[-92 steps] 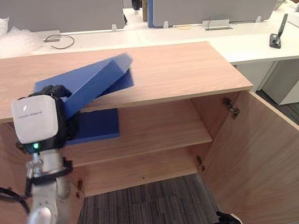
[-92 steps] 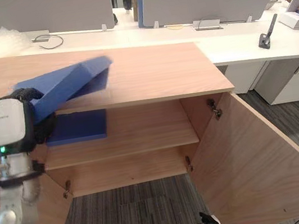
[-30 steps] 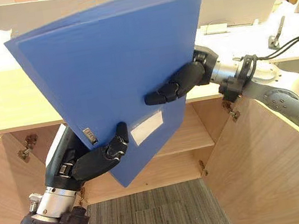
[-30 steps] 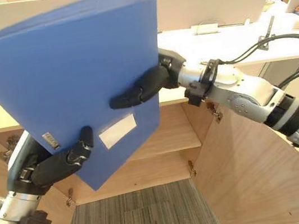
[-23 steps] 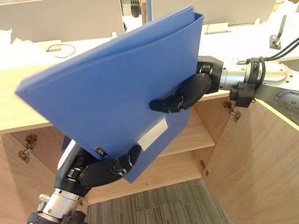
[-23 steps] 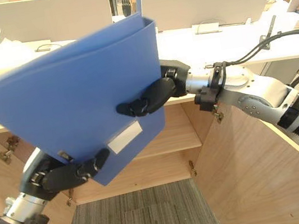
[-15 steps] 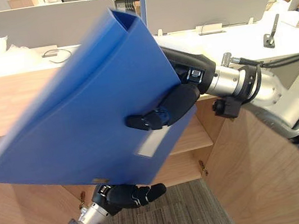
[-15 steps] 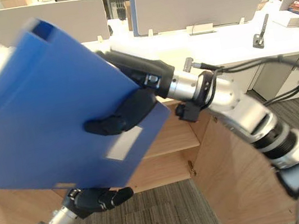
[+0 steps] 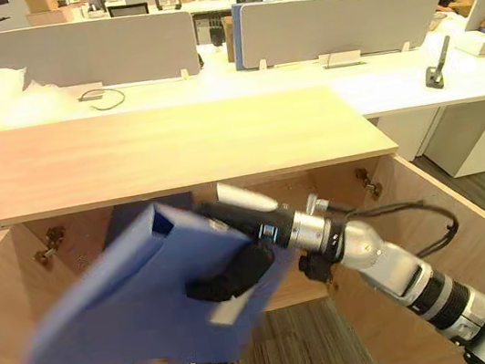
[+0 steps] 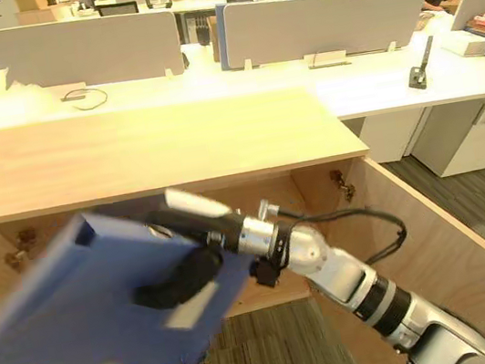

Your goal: Walk over to the cabinet, pick up the folder, carry it to the office cabinet, place the folder inside the office cabinet, then close the office cabinet door

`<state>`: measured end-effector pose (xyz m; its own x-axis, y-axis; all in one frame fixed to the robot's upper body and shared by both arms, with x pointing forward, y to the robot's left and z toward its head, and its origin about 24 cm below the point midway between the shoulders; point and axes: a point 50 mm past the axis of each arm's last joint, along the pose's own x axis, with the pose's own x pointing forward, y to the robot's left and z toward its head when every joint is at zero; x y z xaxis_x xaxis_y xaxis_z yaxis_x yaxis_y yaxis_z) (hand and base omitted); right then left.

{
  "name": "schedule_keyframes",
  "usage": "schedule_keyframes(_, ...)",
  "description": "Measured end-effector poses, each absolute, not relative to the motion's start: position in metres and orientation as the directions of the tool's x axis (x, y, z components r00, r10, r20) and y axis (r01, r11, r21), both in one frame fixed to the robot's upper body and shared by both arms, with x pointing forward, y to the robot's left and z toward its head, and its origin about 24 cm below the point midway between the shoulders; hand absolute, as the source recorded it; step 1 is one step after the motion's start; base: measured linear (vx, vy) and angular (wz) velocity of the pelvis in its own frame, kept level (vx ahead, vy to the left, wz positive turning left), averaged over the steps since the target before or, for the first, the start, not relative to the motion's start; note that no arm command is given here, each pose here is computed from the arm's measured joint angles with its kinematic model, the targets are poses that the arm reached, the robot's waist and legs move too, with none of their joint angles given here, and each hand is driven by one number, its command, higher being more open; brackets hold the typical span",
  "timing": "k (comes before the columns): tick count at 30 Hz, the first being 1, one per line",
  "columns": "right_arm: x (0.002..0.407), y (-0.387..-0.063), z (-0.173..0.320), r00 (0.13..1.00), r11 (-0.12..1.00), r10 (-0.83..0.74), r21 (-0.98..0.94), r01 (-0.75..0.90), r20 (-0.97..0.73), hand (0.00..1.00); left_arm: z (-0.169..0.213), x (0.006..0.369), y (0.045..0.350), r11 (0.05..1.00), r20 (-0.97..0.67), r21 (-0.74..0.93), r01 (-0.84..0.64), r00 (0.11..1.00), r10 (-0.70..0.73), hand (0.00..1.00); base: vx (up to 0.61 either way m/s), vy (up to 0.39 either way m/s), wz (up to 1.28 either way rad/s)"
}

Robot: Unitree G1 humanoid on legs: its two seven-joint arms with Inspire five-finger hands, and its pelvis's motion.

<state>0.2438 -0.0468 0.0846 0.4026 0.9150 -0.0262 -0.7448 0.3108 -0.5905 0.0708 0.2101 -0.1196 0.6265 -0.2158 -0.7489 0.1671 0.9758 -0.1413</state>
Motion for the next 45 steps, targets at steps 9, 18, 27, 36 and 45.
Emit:
schedule_keyframes(9,0.261,-0.053,-0.022,0.575,0.386,0.699,-0.454,-0.803,-0.424,0.00,-0.155,0.060,0.217,0.967,-0.853,0.060,-0.246,0.491,0.178,1.00,0.01,0.000,0.14)
schedule_keyframes(18,0.305,-0.078,-0.036,0.856,0.947,0.254,0.296,-0.125,-0.449,0.00,-0.157,0.052,0.225,0.913,-0.860,0.099,-0.396,0.427,0.278,1.00,0.01,0.055,0.12)
schedule_keyframes(27,0.341,-0.099,0.005,0.922,0.312,-0.025,0.874,0.374,-0.385,0.00,-0.160,0.036,0.225,0.862,-0.887,0.111,-0.494,0.342,0.310,1.00,-0.03,0.019,0.21)
schedule_keyframes(36,0.358,-0.136,0.045,0.921,-0.007,-0.238,0.948,0.317,-0.310,0.00,-0.154,0.060,0.213,0.888,-0.852,0.059,-0.457,0.441,0.284,1.00,0.01,0.048,0.25)
schedule_keyframes(45,0.393,-0.196,0.153,0.905,-0.043,-0.415,0.996,0.079,-0.090,0.00,-0.149,0.076,0.202,0.924,-0.829,0.026,-0.382,0.508,0.233,1.00,-0.12,0.032,0.22)
